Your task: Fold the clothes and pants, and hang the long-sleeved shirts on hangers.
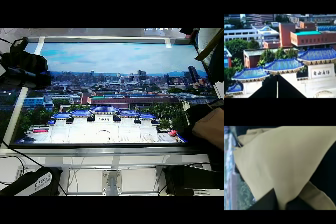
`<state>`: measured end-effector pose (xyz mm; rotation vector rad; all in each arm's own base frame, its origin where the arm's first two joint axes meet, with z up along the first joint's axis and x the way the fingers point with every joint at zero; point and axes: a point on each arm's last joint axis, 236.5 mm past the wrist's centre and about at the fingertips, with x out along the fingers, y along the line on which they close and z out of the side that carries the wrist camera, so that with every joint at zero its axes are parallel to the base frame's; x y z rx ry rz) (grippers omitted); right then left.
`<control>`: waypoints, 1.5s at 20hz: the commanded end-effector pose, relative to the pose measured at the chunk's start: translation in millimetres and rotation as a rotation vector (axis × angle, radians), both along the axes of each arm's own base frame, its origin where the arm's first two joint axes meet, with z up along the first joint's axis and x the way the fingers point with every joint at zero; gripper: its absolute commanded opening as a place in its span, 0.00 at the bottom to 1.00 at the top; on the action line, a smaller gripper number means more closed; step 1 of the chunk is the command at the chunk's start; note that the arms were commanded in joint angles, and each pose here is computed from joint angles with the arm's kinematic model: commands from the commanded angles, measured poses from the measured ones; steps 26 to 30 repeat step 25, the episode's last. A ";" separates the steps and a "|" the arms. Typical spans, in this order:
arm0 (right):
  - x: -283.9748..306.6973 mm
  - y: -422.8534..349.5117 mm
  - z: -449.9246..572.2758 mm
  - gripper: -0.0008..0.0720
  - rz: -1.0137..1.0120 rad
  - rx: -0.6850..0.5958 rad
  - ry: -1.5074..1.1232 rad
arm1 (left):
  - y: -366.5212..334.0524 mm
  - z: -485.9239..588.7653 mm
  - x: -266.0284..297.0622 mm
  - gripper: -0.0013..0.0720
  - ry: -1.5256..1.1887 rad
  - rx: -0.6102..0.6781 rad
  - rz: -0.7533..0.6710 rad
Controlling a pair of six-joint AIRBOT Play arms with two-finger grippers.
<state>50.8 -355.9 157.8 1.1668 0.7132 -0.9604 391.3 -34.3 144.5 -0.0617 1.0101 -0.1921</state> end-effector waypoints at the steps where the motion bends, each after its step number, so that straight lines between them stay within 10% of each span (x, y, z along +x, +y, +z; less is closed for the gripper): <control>1: -2.4 -1.1 -4.2 0.81 -0.020 0.013 0.028 | -0.5 0.5 0.0 0.03 0.000 -0.004 0.003; 16: 126.9 44.3 183.7 0.85 0.289 -0.398 -0.290 | -1.6 -7.6 -13.7 0.03 0.066 -0.002 -0.011; 30: 126.8 45.8 186.3 0.85 0.288 -0.408 -0.289 | -1.7 -7.6 -13.7 0.03 0.066 -0.002 -0.012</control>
